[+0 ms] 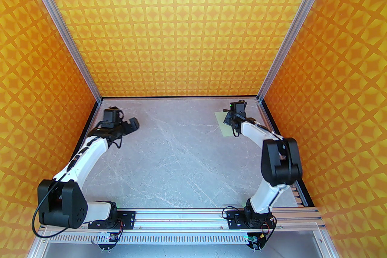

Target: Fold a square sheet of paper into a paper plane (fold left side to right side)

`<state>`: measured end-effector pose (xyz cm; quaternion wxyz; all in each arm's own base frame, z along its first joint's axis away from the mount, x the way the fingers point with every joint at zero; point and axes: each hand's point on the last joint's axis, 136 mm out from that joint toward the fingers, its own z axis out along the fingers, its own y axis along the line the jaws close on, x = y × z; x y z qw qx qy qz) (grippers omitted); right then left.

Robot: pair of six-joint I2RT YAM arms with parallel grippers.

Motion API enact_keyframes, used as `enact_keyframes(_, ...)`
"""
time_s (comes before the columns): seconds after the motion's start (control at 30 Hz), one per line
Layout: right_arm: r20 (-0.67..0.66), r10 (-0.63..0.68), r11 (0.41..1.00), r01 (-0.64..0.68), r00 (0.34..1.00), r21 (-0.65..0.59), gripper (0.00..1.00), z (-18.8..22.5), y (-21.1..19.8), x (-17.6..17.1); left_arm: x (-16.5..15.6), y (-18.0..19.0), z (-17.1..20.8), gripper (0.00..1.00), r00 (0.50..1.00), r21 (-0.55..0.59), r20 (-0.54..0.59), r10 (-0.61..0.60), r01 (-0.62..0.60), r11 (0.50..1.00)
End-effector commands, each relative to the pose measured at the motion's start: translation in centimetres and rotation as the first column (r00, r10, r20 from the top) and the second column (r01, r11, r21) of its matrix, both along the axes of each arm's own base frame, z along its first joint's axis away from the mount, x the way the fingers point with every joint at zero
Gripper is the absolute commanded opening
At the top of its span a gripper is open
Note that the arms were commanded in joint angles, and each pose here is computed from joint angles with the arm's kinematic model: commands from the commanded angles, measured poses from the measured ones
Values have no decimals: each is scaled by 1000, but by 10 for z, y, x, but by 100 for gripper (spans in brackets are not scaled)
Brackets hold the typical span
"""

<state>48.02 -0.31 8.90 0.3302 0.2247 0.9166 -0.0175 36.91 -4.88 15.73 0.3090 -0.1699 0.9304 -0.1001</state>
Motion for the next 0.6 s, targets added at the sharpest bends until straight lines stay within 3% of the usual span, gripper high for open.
enact_keyframes(0.0,-77,-42,994,50,996,94,0,-19,5,11,5,-18,11,99,999,-6,23,-40,40,999)
enact_keyframes(0.27,-189,-108,959,152,976,238,0,-67,8,23,9,-21,12,99,998,12,-33,-57,58,998)
enact_keyframes(0.57,-325,-100,934,201,940,295,0,-99,22,-4,8,-25,29,99,996,-5,5,-87,87,996)
